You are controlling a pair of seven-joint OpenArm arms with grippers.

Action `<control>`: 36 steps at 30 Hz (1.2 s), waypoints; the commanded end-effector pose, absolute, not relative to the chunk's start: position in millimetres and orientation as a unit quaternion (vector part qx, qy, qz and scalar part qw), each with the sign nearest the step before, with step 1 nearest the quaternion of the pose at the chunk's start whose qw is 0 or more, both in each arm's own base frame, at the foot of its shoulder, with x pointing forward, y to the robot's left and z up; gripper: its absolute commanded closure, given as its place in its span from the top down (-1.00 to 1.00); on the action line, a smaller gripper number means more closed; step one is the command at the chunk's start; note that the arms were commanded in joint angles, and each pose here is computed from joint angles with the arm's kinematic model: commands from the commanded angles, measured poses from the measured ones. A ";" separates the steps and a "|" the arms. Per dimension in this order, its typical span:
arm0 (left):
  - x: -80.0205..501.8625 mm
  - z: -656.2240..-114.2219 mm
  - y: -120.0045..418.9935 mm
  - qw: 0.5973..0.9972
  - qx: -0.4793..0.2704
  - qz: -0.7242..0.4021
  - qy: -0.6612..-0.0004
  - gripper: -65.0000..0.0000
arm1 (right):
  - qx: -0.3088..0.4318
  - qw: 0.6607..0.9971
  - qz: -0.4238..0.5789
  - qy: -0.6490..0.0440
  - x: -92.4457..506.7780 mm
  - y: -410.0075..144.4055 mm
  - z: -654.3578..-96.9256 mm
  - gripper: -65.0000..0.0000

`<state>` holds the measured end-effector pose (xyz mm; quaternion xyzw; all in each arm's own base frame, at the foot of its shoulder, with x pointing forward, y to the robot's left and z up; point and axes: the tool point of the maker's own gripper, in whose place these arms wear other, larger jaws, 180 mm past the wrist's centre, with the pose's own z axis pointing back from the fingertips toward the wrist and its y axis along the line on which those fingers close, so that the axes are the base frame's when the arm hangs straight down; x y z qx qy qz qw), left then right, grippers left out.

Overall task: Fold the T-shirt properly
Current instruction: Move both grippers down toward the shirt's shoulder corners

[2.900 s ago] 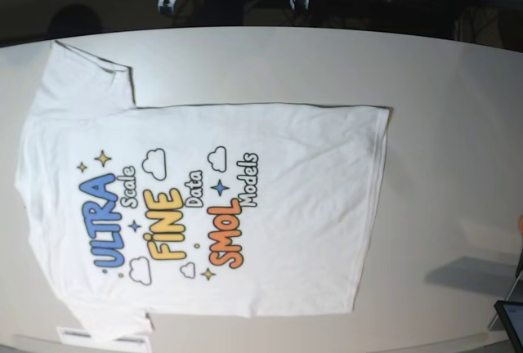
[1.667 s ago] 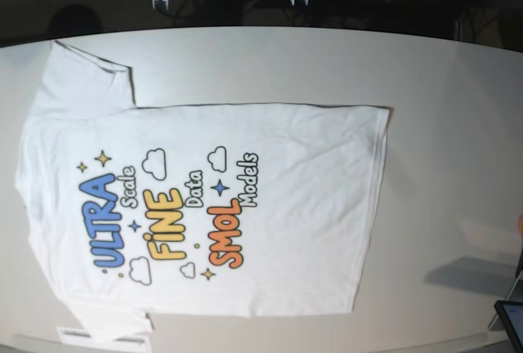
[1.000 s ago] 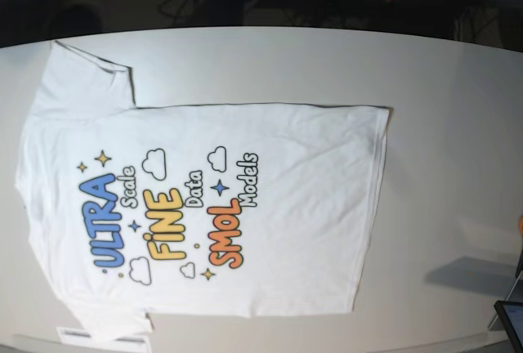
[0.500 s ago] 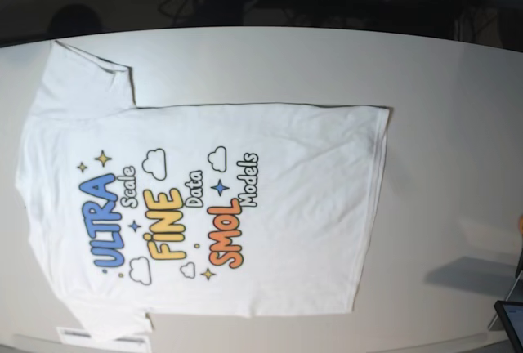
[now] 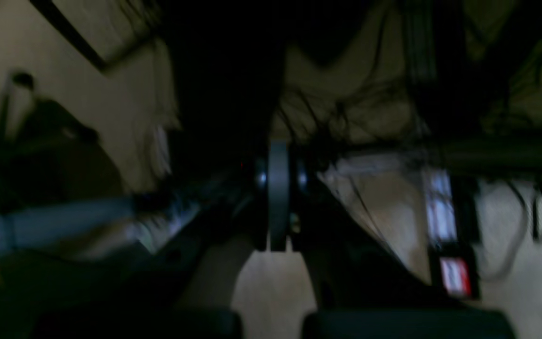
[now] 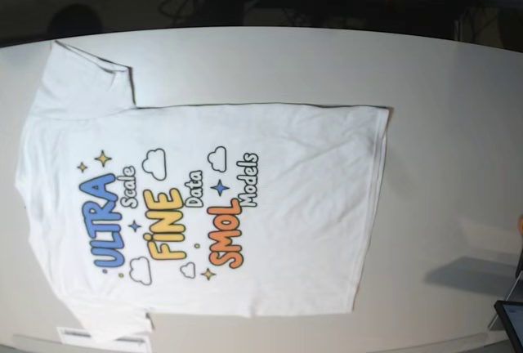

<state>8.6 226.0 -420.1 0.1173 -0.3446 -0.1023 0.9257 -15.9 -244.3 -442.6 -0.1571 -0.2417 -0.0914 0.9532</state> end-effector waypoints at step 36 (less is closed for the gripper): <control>160.1 -318.8 254.4 0.824 0.195 -0.077 -0.526 -1.00 | -0.081 0.938 -0.039 -0.335 132.5 -296.4 -358.6 0.07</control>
